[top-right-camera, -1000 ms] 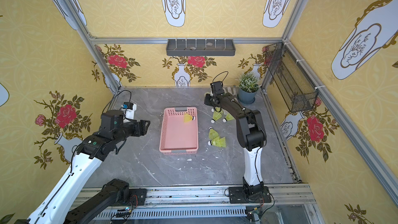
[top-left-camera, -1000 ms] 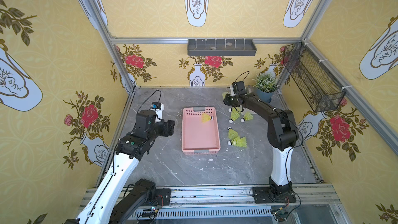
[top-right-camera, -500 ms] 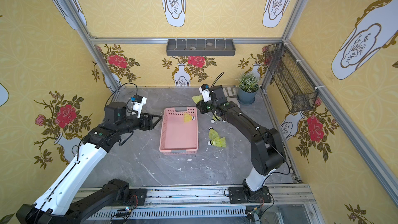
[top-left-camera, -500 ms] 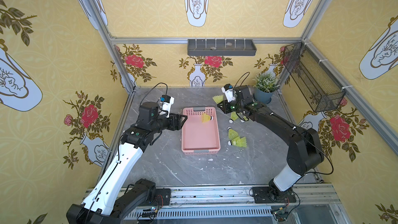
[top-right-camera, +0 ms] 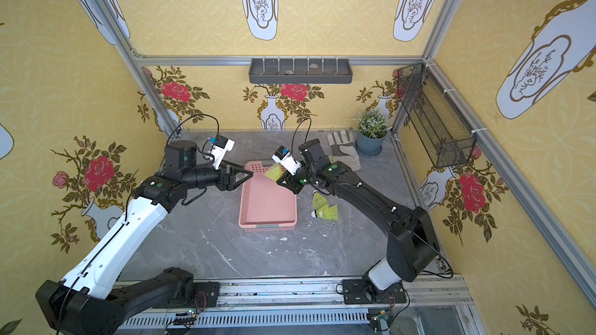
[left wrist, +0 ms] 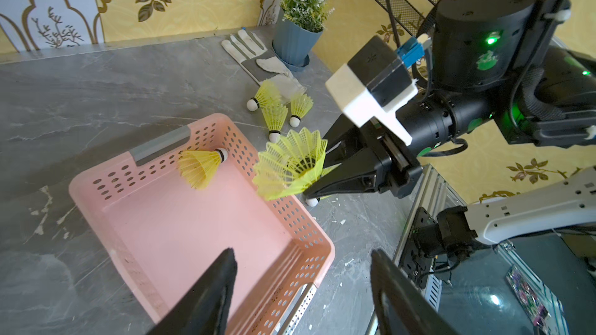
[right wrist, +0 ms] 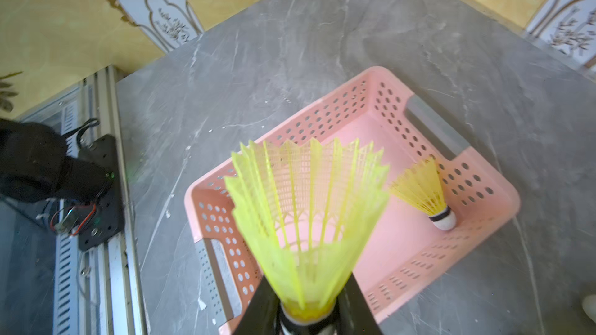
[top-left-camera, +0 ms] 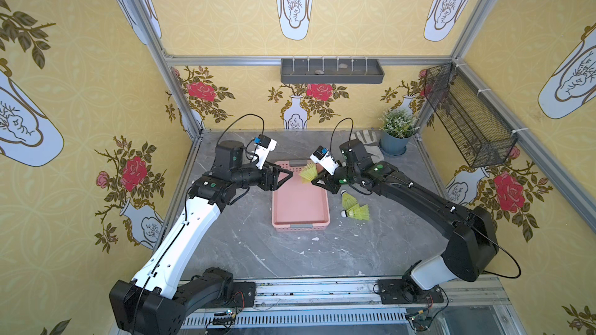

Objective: Put the shuttlecocks into the storage box
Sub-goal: Place the shuttlecock in the storage box.

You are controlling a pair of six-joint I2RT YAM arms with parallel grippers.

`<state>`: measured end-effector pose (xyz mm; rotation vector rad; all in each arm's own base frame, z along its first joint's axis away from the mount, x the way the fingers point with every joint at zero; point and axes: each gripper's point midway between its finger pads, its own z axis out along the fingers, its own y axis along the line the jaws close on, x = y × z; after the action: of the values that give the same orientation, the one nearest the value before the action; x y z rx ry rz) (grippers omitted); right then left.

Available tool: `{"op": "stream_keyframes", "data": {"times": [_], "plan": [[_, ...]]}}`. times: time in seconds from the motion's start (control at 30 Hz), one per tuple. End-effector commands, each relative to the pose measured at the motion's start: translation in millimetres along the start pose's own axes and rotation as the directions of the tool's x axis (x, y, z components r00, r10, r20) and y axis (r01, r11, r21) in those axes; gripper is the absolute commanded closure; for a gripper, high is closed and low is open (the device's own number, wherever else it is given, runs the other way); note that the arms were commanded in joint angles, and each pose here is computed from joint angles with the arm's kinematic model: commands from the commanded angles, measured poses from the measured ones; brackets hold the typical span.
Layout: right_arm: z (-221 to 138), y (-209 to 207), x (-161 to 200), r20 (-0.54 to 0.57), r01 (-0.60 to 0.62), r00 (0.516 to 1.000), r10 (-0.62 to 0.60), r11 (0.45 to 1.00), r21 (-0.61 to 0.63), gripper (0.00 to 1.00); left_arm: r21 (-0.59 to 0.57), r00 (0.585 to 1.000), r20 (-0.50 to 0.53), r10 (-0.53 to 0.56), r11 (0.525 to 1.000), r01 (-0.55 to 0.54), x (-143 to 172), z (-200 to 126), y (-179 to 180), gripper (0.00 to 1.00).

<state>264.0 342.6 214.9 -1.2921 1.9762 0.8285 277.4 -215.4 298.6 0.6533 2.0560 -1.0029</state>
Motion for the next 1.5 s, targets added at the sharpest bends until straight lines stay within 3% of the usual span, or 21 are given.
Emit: {"op": "stream_keyframes", "data": {"times": [0.0, 0.57, 0.83, 0.97, 1.03, 1.17, 1.27, 1.37, 1.47], "plan": [[-2.9, 24.6, 1.5, -0.017, 0.070, 0.997, -0.072, 0.993, -0.100, 0.82, 0.046, 0.998, -0.042, 0.054, 0.998, -0.052, 7.3, 2.7, -8.5, 0.33], [-8.6, 56.3, -6.2, -0.011, 0.135, 0.990, -0.139, 0.971, -0.196, 0.80, 0.130, 0.978, -0.160, 0.132, 0.985, -0.112, 37.8, 26.4, -32.2, 0.48], [-6.6, 55.6, -4.6, -0.017, 0.133, 0.990, -0.139, 0.972, -0.194, 0.79, 0.126, 0.975, -0.183, 0.125, 0.987, -0.102, 41.3, 30.4, -30.4, 0.71], [-6.7, 53.8, -5.7, -0.014, 0.132, 0.990, -0.137, 0.974, -0.184, 0.78, 0.131, 0.975, -0.185, 0.123, 0.986, -0.100, 41.6, 30.9, -31.5, 0.92], [-5.5, 50.2, -5.1, -0.017, 0.129, 0.991, -0.133, 0.978, -0.164, 0.70, 0.134, 0.976, -0.183, 0.120, 0.986, -0.096, 41.5, 31.1, -32.7, 1.00], [-3.4, 41.2, -4.2, -0.006, 0.127, 0.992, -0.129, 0.986, -0.108, 0.54, 0.138, 0.984, -0.152, 0.092, 0.988, -0.071, 36.1, 34.4, -34.0, 1.00], [-4.5, 31.8, -4.6, 0.014, 0.128, 0.992, -0.127, 0.991, -0.046, 0.47, 0.132, 0.992, -0.110, 0.053, 0.990, -0.039, 30.9, 37.8, -32.3, 1.00], [-9.5, 19.0, -5.5, 0.055, 0.119, 0.991, -0.120, 0.993, 0.027, 0.46, 0.115, 0.998, -0.047, 0.032, 0.993, -0.026, 24.3, 40.0, -28.7, 1.00], [-16.6, 1.5, -7.8, 0.108, 0.092, 0.988, -0.107, 0.987, 0.134, 0.46, 0.025, 1.000, 0.008, -0.002, 1.000, 0.001, 19.6, 42.4, -11.4, 1.00]]}}
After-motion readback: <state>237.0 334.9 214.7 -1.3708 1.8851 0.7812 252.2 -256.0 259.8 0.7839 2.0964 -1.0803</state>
